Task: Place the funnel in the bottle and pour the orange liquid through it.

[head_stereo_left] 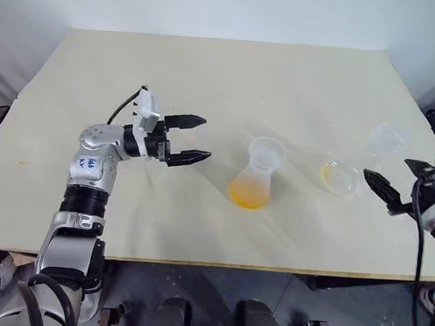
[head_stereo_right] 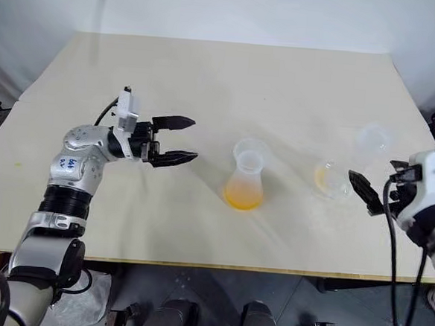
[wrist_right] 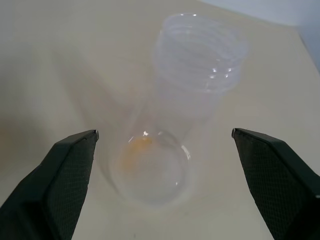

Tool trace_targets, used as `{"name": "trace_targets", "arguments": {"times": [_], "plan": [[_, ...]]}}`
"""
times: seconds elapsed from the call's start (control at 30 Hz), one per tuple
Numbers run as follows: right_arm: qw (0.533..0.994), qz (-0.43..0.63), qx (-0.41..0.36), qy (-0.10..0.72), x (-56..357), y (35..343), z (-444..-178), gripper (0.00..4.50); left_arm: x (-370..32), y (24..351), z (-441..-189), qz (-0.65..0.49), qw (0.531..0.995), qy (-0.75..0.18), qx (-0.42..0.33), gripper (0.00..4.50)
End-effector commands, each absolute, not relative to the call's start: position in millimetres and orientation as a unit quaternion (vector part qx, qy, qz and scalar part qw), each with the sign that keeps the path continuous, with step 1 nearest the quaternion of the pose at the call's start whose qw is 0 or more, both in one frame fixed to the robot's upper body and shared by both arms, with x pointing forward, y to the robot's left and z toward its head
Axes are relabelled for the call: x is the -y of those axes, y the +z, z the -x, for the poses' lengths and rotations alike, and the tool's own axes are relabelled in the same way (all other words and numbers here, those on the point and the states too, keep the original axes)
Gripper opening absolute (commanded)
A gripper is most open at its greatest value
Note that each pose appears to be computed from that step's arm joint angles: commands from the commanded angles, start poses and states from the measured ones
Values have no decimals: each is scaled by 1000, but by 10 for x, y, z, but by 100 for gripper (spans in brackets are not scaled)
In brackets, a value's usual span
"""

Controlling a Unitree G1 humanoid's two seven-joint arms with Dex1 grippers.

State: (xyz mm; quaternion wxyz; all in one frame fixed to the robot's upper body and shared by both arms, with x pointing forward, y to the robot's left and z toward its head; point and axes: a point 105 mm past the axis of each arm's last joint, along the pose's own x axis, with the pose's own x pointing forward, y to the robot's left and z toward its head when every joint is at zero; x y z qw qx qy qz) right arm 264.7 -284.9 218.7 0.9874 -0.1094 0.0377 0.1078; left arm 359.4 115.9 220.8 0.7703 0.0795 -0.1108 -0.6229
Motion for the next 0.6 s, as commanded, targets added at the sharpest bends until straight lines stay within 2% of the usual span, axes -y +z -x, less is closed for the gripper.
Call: {"name": "trace_targets", "arguments": {"times": [0.03, 0.1, 0.2, 0.23, 0.33, 0.47, 0.6], "plan": [[979, 138, -38, 146, 2873, 2226, -2455, 449, -1351, 2256, -3567, -83, 780, -608, 120, 450], [975, 144, -41, 163, 2875, 2208, -2420, 449, -1370, 2253, -3559, -82, 780, -608, 120, 450], [943, 141, -11, 300, 2661, 2179, -2197, 449, -1604, 2166, -3443, -87, 786, -603, 106, 450], [936, 141, -15, 322, 2664, 2145, -2174, 449, -1669, 2132, -3394, -86, 786, -604, 99, 450], [919, 171, -44, 352, 2755, 2013, -2193, 449, -1779, 2052, -3305, -92, 788, -603, 82, 450], [904, 165, -10, 394, 2776, 2029, -2233, 449, -1880, 2032, -3229, -94, 799, -588, 79, 450], [900, 175, -13, 399, 2786, 1994, -2319, 449, -1907, 2020, -3155, -100, 802, -583, 81, 450]]}}
